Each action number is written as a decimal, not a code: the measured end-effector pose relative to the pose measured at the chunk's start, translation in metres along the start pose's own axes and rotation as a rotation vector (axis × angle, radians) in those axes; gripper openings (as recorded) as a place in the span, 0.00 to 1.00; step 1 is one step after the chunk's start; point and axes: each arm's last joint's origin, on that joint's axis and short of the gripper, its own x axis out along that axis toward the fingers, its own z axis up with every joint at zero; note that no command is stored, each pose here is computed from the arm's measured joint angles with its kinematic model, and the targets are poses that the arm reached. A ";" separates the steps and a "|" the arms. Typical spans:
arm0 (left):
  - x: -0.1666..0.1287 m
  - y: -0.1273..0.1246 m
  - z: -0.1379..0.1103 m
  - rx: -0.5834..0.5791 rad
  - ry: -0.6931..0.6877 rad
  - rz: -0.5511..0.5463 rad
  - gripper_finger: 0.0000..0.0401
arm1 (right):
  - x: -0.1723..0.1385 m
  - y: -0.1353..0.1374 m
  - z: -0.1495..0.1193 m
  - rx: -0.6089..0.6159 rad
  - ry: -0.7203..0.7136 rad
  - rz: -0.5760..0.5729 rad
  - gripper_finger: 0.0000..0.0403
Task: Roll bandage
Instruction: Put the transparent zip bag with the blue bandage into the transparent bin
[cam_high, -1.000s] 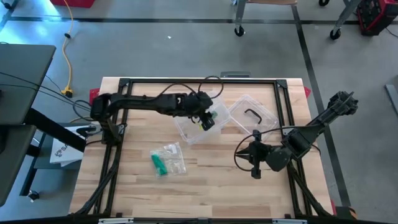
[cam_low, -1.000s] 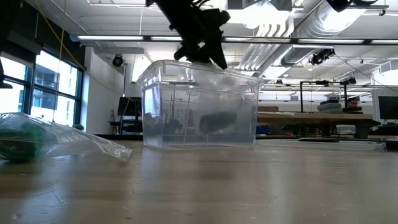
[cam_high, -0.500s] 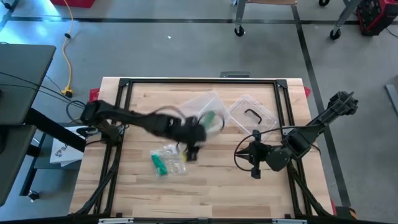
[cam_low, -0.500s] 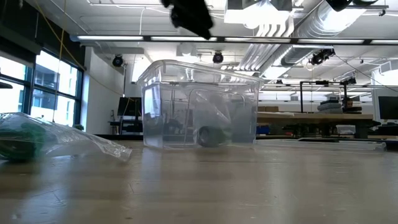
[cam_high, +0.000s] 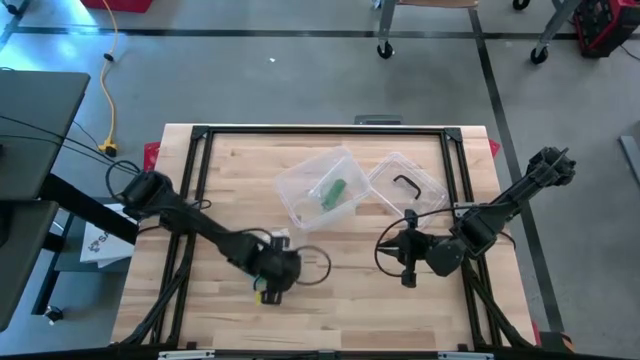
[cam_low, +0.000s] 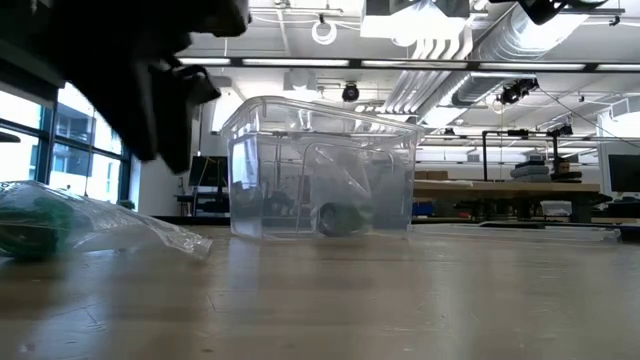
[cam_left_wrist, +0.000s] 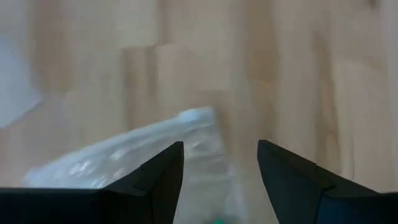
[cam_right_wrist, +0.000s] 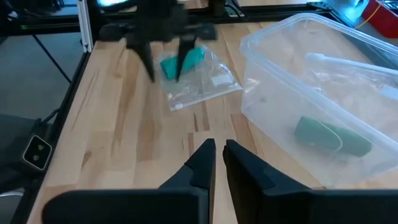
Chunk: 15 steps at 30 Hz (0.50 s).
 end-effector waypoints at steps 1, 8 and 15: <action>0.006 -0.004 -0.005 0.055 -0.020 -0.013 0.50 | 0.000 0.000 0.000 0.002 -0.002 0.001 0.07; 0.020 -0.015 -0.018 0.296 -0.136 0.084 0.50 | 0.000 0.000 0.000 0.003 -0.003 0.001 0.07; 0.045 -0.022 -0.028 0.417 -0.054 0.150 0.50 | 0.000 0.001 0.002 0.015 -0.017 0.008 0.07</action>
